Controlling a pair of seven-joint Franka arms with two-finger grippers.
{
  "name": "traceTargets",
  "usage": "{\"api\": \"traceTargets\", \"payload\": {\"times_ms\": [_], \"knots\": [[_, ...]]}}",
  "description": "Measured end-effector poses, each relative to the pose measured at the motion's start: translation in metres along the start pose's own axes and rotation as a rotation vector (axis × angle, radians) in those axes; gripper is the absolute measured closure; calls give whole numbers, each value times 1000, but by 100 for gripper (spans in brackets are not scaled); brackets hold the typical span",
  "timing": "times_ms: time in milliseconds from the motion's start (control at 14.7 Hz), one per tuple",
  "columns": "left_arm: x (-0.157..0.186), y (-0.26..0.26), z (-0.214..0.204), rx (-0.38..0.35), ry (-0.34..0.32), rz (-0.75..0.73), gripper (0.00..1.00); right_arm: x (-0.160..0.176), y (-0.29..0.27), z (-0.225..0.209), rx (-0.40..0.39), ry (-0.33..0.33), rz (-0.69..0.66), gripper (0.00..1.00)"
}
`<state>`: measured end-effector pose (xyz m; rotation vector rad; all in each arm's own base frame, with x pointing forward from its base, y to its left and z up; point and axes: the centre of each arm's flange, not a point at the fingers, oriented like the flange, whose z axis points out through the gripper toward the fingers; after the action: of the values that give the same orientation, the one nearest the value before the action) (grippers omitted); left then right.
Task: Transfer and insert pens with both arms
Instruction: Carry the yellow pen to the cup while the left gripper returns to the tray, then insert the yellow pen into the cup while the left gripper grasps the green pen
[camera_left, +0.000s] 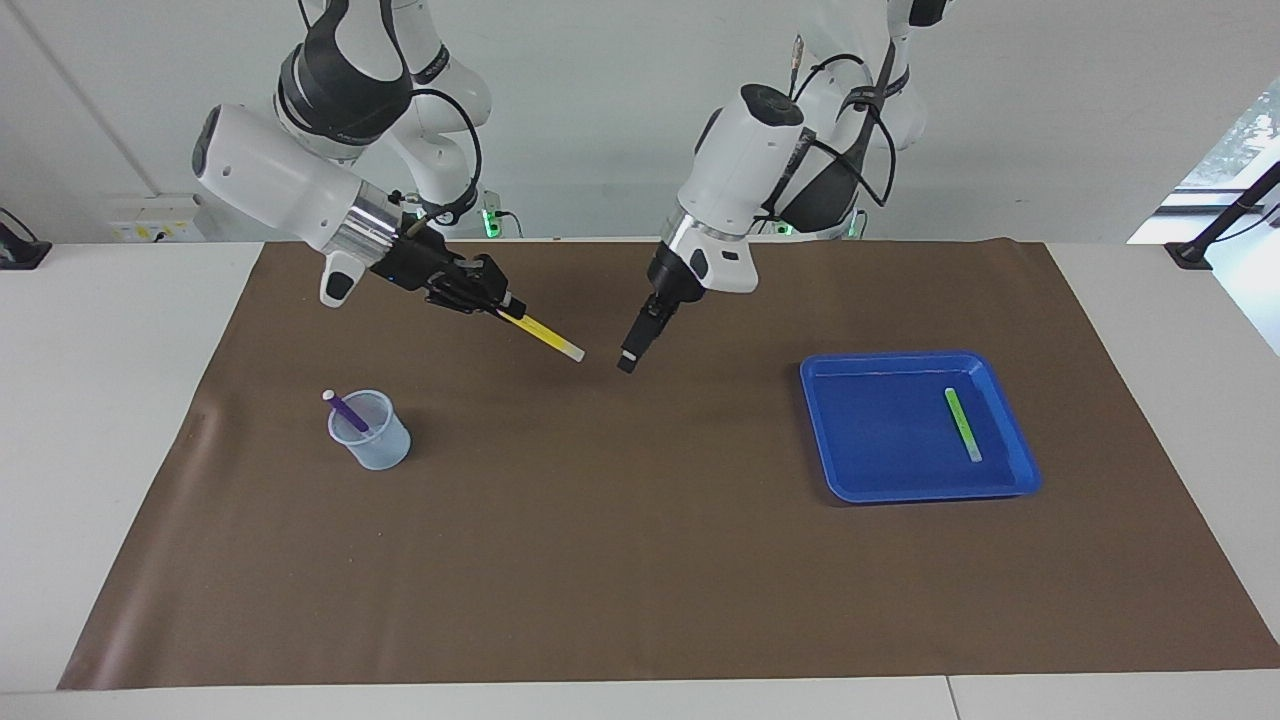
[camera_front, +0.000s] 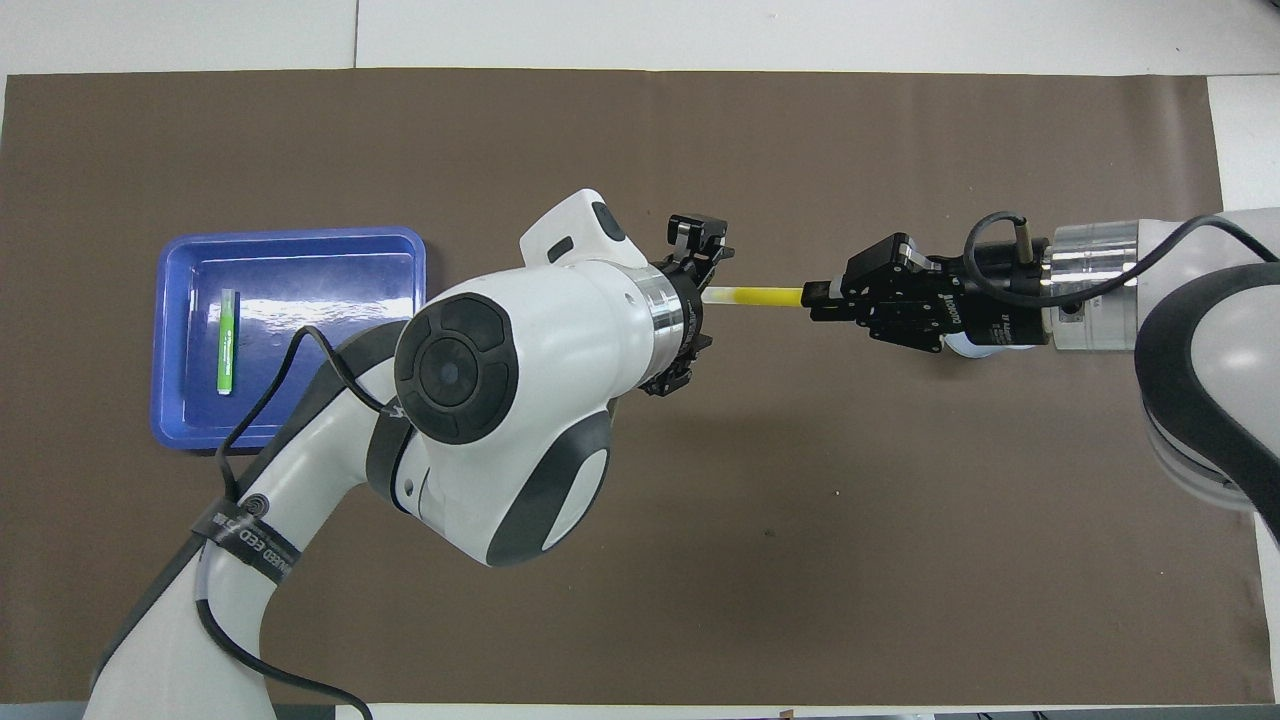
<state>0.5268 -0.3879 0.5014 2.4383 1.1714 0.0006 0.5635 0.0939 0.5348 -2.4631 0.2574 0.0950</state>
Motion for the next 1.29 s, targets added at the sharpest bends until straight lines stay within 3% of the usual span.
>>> {"api": "traceTargets", "payload": {"times_ms": [339,543,746,950,1085,1289], "knots": [[123,-62,14,122,25,432,0,27,24,-41,-470,-53,-549,81],[206,-118,24,214,26,657,0,35,38,-46,-662,-128,-722,81],[279,-164,16,264,52,800,0,41,53,-39,-778,-158,-793,81],[341,-206,13,327,63,904,0,41,78,-12,-820,-166,-827,81],[366,-226,13,343,60,936,0,38,91,3,-828,-171,-839,81],[376,-235,22,353,47,948,0,35,101,15,-828,-174,-847,81]]}}
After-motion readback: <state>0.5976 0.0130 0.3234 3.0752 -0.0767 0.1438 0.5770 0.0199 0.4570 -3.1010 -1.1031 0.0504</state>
